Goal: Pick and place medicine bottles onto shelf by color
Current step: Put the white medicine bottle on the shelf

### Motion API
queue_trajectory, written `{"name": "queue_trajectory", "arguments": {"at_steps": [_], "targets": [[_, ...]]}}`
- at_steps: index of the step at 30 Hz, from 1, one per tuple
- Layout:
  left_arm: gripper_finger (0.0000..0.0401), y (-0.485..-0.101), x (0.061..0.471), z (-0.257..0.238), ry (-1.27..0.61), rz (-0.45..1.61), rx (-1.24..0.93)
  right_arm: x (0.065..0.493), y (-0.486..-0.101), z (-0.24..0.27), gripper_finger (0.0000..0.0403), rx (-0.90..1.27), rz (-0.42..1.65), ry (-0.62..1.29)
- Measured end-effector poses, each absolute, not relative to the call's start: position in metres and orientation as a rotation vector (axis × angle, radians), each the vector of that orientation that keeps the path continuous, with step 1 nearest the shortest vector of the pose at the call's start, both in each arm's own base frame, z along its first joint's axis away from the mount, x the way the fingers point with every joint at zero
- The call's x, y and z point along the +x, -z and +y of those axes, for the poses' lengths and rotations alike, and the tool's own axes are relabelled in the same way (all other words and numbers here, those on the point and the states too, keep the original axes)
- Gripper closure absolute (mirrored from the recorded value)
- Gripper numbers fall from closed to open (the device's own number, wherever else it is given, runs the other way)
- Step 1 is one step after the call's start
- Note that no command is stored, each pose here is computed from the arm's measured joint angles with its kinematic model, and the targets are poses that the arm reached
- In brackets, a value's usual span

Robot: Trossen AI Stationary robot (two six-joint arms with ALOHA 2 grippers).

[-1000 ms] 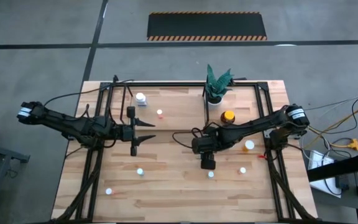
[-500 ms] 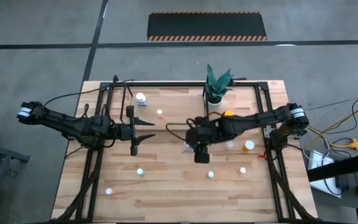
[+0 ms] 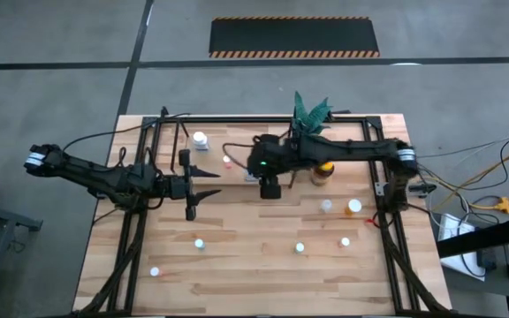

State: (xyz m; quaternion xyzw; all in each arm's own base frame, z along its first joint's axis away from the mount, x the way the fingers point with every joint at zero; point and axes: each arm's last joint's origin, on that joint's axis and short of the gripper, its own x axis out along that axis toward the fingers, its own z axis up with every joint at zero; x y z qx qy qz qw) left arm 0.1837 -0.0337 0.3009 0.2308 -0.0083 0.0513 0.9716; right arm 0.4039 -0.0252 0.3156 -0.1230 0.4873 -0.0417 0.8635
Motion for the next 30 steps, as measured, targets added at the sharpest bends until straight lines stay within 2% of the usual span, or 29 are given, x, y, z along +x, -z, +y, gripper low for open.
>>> {"name": "queue_trajectory", "arguments": {"at_steps": [2,8,15,30], "targets": [[0.0239,-0.301,0.184,-0.034,-0.104,-0.018,0.466,0.413,-0.311,-0.039,0.0232,-0.299,1.083,0.092],[0.0239,-0.301,0.184,-0.034,-0.103,-0.015,0.467,0.430,-0.322,-0.098,0.0232,-0.218,1.044,0.053],[0.0239,-0.301,0.183,-0.034,-0.105,-0.020,0.475,0.432,-0.308,-0.152,0.0232,-0.162,1.096,0.089],[0.0239,-0.304,0.182,-0.033,-0.109,-0.034,0.495,0.439,-0.266,-0.181,0.0232,-0.153,1.193,0.083]]}}
